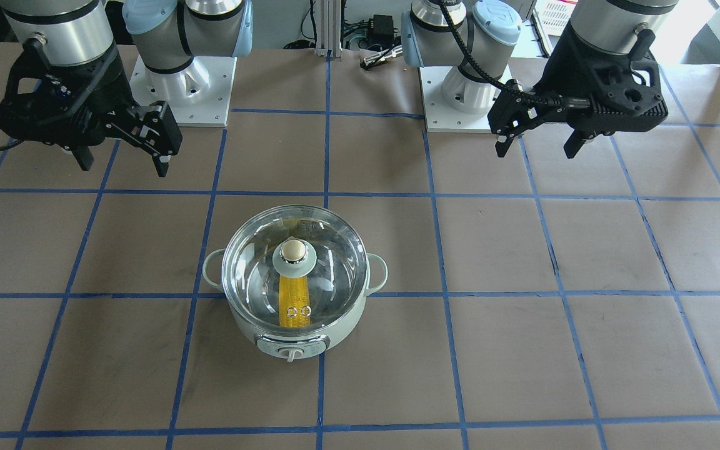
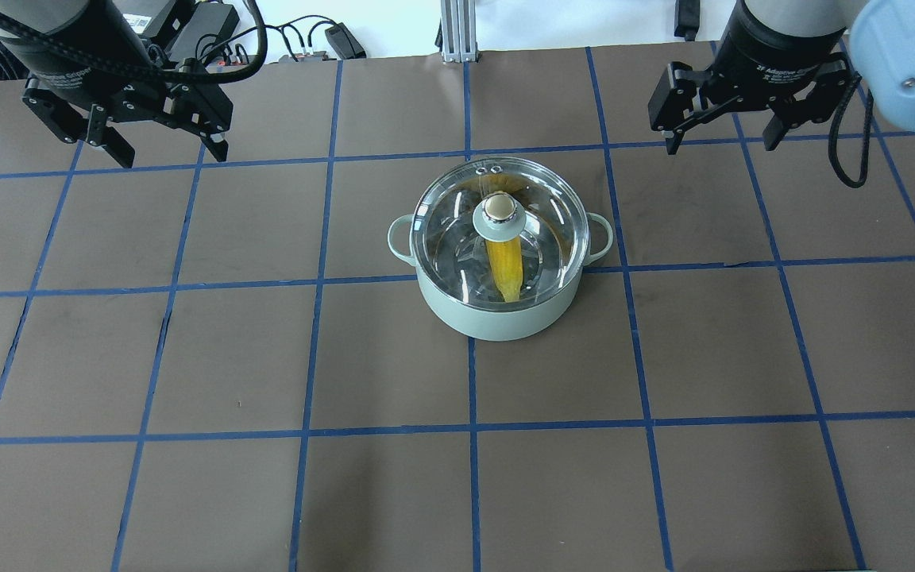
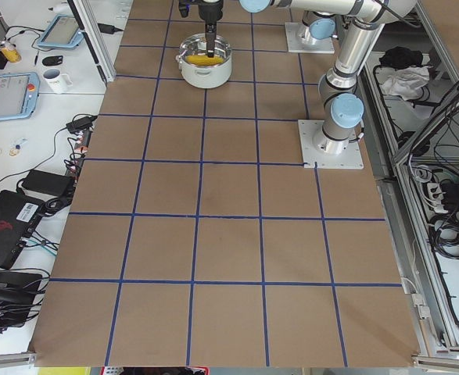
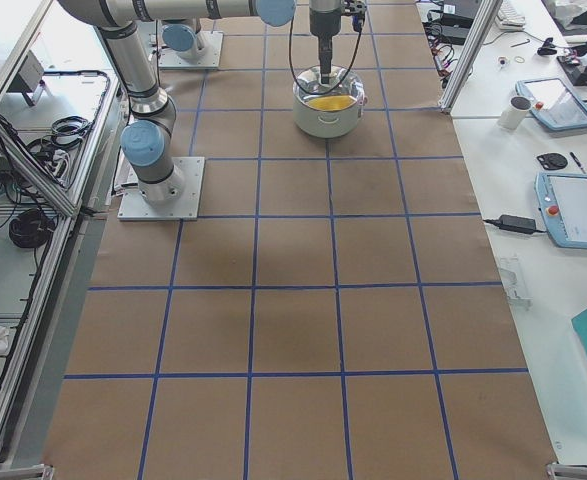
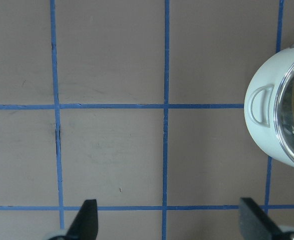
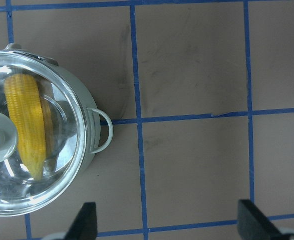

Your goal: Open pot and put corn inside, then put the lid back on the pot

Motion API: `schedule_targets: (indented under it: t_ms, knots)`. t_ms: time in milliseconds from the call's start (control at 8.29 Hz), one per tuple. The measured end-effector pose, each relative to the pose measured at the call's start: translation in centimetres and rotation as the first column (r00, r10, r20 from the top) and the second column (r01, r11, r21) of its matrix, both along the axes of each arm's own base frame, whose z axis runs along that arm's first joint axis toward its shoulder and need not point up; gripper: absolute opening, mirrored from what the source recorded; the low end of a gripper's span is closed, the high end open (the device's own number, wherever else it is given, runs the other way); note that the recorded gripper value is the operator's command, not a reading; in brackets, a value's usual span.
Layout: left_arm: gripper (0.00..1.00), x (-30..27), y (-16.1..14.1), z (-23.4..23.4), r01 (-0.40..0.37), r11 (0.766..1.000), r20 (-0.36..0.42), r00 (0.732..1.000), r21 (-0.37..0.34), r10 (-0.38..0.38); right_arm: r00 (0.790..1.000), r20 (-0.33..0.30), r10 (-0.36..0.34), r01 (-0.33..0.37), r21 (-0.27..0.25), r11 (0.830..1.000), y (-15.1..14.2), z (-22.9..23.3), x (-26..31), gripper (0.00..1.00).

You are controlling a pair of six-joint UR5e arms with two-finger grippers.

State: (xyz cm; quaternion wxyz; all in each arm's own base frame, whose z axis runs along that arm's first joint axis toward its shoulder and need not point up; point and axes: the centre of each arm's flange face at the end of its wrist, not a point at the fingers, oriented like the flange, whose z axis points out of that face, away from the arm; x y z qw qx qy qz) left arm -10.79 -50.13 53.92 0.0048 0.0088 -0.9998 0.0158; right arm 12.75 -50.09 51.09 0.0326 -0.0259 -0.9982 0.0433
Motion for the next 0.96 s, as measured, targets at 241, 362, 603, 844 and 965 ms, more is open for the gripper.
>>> schedule_targets:
  t_ms: [241,362,603,844,965]
  knots:
    - [1.00,-0.66,0.00,-0.23,-0.005,1.000,0.001,1.000,0.006,0.005,1.000,0.014,0.013,-0.013,0.011,1.000,0.10,-0.06,-0.45,1.00]
    - [1.00,-0.83,0.02,-0.31,-0.007,1.000,0.002,1.000,0.007,0.007,0.999,0.018,0.030,-0.030,0.013,0.999,0.10,-0.10,-0.45,1.00]
    - [1.00,-0.97,0.02,-0.17,-0.006,1.000,0.003,1.000,-0.002,0.006,0.999,0.022,0.045,-0.045,0.014,0.999,0.20,-0.13,-0.25,1.00]
    - [1.00,-1.01,0.15,0.06,-0.003,1.000,0.003,1.000,-0.008,0.003,0.998,0.021,0.052,-0.052,0.009,0.999,0.10,-0.18,-0.22,1.00]
    - [1.00,-1.02,0.22,0.15,-0.001,1.000,0.003,1.000,-0.010,0.001,0.998,0.018,0.054,-0.054,0.008,0.999,0.03,-0.22,-0.23,1.00]
